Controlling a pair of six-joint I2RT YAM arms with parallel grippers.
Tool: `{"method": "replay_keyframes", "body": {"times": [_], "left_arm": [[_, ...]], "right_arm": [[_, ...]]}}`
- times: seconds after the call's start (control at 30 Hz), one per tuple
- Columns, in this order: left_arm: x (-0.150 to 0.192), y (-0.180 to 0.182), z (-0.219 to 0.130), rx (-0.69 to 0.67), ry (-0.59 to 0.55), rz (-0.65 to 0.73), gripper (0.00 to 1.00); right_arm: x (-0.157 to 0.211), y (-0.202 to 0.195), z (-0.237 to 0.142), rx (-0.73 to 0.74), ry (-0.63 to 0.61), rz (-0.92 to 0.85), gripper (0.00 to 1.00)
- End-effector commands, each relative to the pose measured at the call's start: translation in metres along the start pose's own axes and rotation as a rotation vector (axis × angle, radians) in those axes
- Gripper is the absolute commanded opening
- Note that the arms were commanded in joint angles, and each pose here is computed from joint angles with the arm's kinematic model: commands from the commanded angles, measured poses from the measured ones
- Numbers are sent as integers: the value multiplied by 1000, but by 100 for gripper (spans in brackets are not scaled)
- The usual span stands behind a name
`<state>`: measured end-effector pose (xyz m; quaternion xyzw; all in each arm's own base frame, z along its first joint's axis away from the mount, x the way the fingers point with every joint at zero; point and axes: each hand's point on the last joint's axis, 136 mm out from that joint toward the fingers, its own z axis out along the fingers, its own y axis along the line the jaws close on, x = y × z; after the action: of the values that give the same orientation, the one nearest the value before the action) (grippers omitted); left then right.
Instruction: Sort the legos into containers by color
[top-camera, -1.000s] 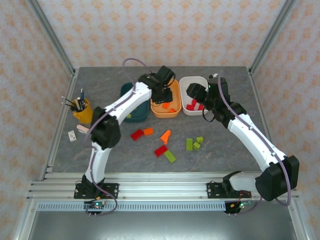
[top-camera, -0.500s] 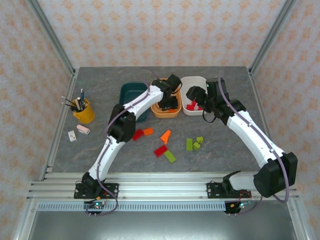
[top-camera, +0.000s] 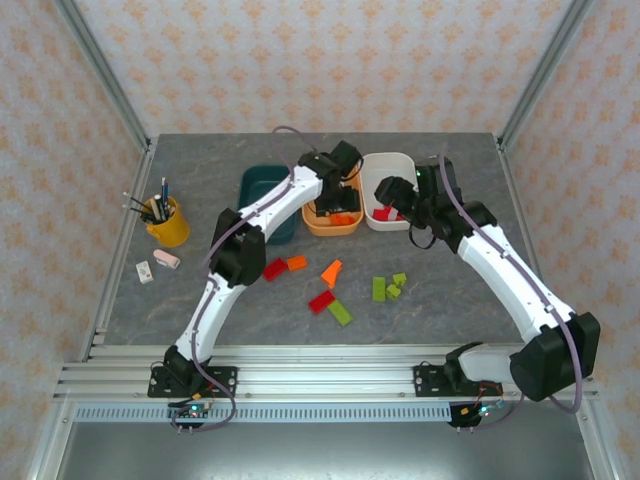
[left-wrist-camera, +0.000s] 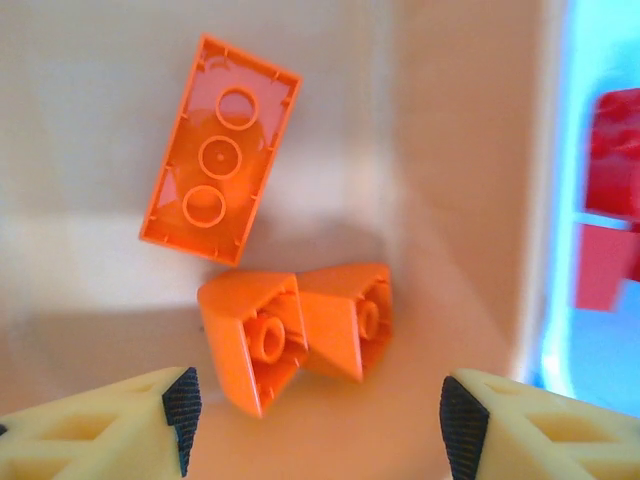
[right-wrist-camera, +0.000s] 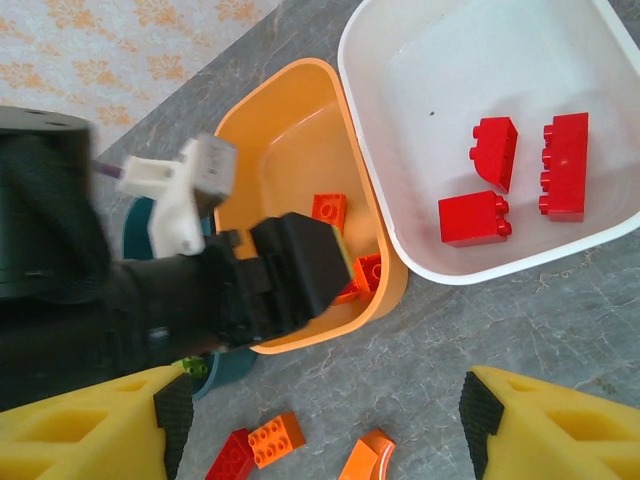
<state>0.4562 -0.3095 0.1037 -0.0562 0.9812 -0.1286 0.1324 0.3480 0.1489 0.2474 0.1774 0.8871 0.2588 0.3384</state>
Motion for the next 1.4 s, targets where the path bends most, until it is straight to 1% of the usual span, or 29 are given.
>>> {"method": "replay_keyframes", "body": {"times": [0.0, 0.13, 0.2, 0.3, 0.4, 0.5, 0.6, 0.7, 0.83, 0.97, 1.07, 1.23, 1.37], "left_arm": [[-18, -9, -79, 45, -132, 7, 70], [-19, -4, -119, 51, -197, 3, 72], [-17, 6, -140, 41, -238, -11, 73], [-7, 25, -169, 32, -299, -36, 76], [12, 50, -193, 15, -345, -44, 78], [39, 76, -205, 6, -366, -47, 79], [71, 104, -207, 10, -378, -66, 80], [101, 131, -209, 11, -389, -84, 81], [134, 156, -207, 22, -383, -104, 82], [161, 182, -202, -5, -368, -136, 83], [170, 193, -203, -14, -374, -153, 83], [176, 201, -206, -21, -391, -168, 83], [176, 209, -213, -30, -429, -188, 82]], "right_arm": [[-1, -2, -18, 8, -13, -50, 73], [1, 3, -28, 11, -7, -107, 71], [10, 7, -30, 21, 11, -156, 71], [36, 13, -27, 44, 59, -218, 70], [64, 18, -20, 74, 94, -253, 70], [90, 23, -11, 103, 122, -243, 70], [110, 29, 0, 136, 137, -232, 70], [130, 33, 14, 158, 182, -220, 70], [146, 37, 27, 159, 222, -198, 70], [166, 45, 36, 153, 279, -223, 70], [186, 45, 39, 183, 336, -271, 70], [215, 37, 43, 220, 426, -288, 70], [232, 54, 44, 186, 445, -376, 68]]}}
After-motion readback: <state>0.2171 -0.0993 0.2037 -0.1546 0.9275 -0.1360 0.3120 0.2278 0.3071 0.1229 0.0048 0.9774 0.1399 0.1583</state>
